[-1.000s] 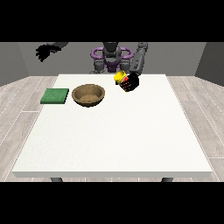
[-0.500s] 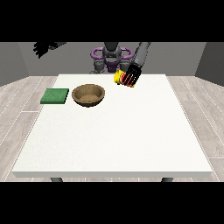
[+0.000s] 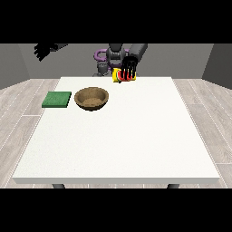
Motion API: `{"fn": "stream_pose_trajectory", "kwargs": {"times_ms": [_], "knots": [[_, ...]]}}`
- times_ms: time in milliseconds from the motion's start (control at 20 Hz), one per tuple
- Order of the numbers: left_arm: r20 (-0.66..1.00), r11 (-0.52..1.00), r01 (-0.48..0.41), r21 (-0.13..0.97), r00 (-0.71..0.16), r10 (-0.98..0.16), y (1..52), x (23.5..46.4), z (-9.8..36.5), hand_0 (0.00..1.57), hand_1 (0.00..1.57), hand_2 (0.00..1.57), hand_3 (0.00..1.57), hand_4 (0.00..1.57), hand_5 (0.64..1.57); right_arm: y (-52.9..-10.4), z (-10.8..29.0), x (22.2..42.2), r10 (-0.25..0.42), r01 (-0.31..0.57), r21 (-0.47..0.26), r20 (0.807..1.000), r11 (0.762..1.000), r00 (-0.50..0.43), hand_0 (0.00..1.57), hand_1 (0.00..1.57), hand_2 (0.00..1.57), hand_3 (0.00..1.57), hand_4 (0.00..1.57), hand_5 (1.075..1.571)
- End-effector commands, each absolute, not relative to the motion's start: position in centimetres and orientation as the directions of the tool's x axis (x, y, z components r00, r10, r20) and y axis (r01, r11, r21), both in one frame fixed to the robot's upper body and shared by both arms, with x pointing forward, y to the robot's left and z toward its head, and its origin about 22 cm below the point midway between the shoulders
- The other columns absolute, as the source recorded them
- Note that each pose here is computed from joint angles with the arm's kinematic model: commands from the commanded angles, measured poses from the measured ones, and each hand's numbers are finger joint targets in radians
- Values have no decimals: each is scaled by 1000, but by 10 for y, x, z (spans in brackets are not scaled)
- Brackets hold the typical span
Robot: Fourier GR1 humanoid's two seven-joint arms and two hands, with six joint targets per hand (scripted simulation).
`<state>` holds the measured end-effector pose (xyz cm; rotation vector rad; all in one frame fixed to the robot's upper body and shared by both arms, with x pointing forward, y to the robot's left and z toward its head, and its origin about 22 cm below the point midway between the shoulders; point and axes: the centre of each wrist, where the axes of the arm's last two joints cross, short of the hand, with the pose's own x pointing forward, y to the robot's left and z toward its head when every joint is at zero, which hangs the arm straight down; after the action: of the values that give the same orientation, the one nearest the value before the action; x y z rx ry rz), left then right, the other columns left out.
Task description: Pick the cup and pour the ball into the bowl, then pick the bowl and place it on the pad
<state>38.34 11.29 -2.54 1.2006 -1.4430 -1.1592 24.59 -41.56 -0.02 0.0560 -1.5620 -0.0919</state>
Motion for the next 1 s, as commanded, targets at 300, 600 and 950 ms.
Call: {"fn": "stream_pose_trajectory", "kwargs": {"times_ms": [300, 600, 950], "knots": [[-211, -196, -172, 965, -73, -975, 49, 374, 4, 587, 587, 1571, 1197, 817, 1571, -398, -5, 270, -104, -33, 105, 994, 994, 26, 0, 0, 0, 0, 663, 1561], [-364, -343, -153, 927, -140, -921, 28, 357, 9, 0, 0, 1085, 1421, 823, 1571, -389, 5, 284, -111, -93, 113, 993, 989, 26, 0, 0, 0, 0, 676, 1561], [-177, -143, -215, 966, -149, -973, 32, 362, 44, 0, 0, 1187, 1430, 754, 1563, -414, -3, 271, -103, 5, 103, 995, 995, 18, 0, 0, 0, 0, 711, 1569]]}}
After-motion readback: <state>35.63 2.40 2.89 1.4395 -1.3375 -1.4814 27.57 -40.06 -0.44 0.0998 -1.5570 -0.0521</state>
